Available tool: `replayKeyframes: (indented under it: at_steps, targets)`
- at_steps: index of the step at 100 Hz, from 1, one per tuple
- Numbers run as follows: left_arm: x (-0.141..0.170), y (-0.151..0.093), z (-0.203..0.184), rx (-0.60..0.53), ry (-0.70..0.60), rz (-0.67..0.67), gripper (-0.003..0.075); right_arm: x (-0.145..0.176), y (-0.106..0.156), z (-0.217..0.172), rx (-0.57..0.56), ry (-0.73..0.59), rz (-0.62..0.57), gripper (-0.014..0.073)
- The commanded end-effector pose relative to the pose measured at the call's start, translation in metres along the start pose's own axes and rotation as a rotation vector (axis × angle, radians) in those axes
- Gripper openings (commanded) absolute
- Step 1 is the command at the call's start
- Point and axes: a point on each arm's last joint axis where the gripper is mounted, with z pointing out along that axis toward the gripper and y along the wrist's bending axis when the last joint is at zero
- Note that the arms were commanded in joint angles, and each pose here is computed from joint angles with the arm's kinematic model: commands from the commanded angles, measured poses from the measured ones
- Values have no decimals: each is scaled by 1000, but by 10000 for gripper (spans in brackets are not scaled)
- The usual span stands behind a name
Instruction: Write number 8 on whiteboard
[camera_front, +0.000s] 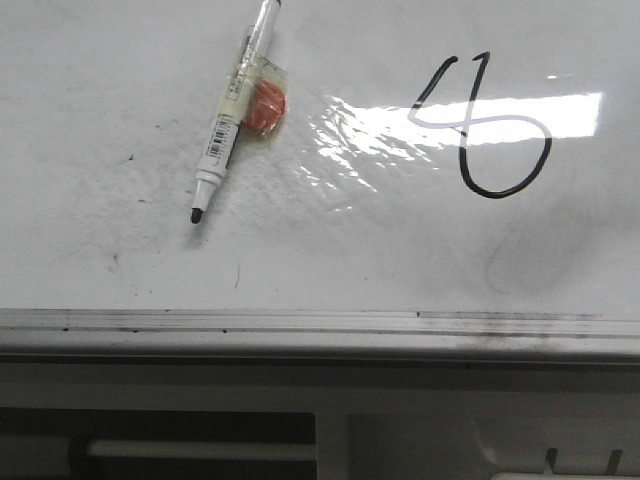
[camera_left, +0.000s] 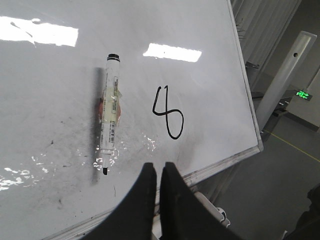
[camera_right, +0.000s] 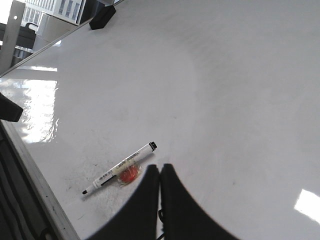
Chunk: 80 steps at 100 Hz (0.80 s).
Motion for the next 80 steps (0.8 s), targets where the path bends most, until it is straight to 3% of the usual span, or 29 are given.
replayKeyframes:
  at_steps: [1, 39, 45, 55, 80]
  targets:
    - [-5, -6, 1, 48, -6, -2, -20, -10, -8, 0, 68, -54, 18, -43]
    - [-5, -5, 1, 35, -6, -2, -20, -10, -8, 0, 68, -54, 18, -43]
    - [-5, 2, 1, -36, -12, 36, -20, -10, -8, 0, 68, -54, 18, -43]
    - [2, 9, 0, -107, 37, 284, -20, -10, -8, 0, 68, -54, 18, -43]
    - [17, 38, -20, -462, 117, 343, -20, -10, -8, 0, 68, -54, 18, -43]
